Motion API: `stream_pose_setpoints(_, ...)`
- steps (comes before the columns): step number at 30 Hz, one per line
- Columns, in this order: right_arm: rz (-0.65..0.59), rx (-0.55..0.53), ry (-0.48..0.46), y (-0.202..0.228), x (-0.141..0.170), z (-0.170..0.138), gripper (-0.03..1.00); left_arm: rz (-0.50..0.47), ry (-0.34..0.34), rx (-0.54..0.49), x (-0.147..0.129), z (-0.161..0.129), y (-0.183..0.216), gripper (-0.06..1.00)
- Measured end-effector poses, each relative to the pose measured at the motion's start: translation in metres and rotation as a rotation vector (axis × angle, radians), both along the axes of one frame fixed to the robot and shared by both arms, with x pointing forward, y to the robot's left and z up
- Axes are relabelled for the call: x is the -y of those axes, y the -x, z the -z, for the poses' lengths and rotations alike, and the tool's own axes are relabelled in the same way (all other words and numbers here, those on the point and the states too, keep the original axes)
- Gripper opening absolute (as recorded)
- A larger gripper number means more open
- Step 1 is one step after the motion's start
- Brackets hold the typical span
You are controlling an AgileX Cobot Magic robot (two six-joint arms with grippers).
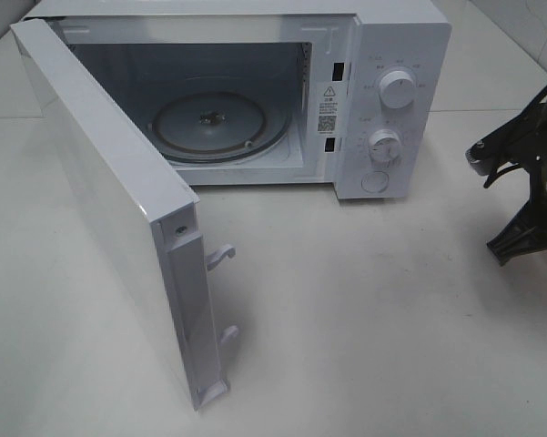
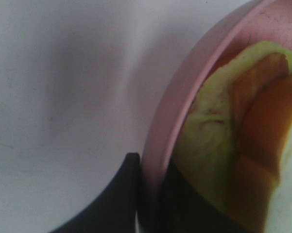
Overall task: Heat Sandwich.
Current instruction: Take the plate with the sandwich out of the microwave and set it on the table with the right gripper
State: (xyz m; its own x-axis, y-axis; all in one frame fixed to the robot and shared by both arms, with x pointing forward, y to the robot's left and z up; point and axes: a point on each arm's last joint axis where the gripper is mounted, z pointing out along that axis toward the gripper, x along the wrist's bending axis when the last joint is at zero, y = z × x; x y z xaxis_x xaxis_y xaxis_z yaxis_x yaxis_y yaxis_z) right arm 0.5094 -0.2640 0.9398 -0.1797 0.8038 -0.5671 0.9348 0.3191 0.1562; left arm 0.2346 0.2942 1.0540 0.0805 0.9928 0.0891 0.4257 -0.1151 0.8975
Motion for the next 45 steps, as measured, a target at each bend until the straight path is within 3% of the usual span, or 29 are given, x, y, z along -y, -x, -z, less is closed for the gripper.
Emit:
stream_pose_setpoints(12,0.011,0.022,0.004,-0.009,0.001,0.016,0.08,0.0,0.0,0.0,0.0,0.0,0.0,0.99)
stream_pose_setpoints(27,0.097,0.064,-0.025,-0.015,0.027,0.017,0.08,0.0,0.0,0.0,0.0,0.0,0.0,0.99)
stream_pose_setpoints(45,0.097,0.008,-0.027,-0.022,0.026,0.053,0.08,0.0,0.0,0.0,0.0,0.0,0.0,0.99)
